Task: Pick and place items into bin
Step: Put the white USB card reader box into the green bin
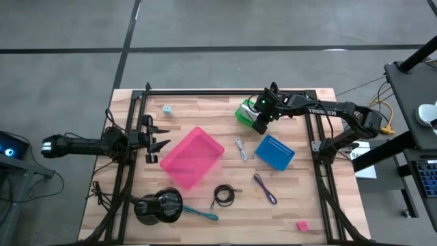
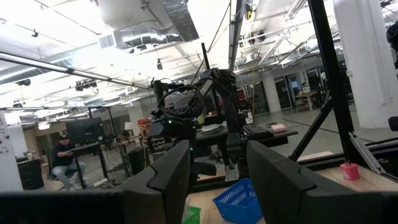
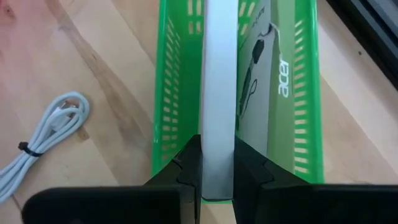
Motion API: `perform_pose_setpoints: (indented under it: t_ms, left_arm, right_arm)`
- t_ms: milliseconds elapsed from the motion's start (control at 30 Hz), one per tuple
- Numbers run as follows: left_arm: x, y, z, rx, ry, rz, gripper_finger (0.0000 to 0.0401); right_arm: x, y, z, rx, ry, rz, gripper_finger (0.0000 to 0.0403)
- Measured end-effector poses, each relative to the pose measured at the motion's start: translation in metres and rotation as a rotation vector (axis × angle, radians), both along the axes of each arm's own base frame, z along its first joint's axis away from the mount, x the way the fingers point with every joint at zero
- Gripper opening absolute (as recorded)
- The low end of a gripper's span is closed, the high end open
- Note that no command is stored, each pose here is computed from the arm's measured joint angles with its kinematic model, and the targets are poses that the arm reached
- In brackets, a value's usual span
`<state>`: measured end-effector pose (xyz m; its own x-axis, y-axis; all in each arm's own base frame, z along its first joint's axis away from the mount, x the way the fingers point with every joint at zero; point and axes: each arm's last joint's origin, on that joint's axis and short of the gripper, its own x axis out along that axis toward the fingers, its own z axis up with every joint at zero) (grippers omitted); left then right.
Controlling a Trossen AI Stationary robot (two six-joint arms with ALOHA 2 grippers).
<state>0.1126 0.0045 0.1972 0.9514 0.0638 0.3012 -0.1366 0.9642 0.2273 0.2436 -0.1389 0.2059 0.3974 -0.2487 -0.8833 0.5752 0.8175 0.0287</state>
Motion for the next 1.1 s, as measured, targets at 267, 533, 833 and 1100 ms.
perform_pose_setpoints:
  t_ms: [267, 533, 833, 1100]
  left_arm:
    - [0.000, 0.000, 0.000, 0.000, 0.000, 0.000, 0.0145]
    - [0.000, 0.000, 0.000, 0.000, 0.000, 0.000, 0.0145]
    - [0.000, 0.000, 0.000, 0.000, 0.000, 0.000, 0.0145]
    - [0.000, 0.000, 0.000, 0.000, 0.000, 0.000, 0.0145]
  right_arm:
    - [-0.003, 0.002, -0.007, 0.012, 0.020, 0.003, 0.0038]
    - [-0.006, 0.004, -0.018, 0.008, 0.018, 0.006, 0.0039]
    - [-0.007, 0.003, -0.018, 0.003, 0.018, -0.002, 0.0072]
    - [-0.007, 0.003, -0.018, 0.005, 0.017, -0.007, 0.0102]
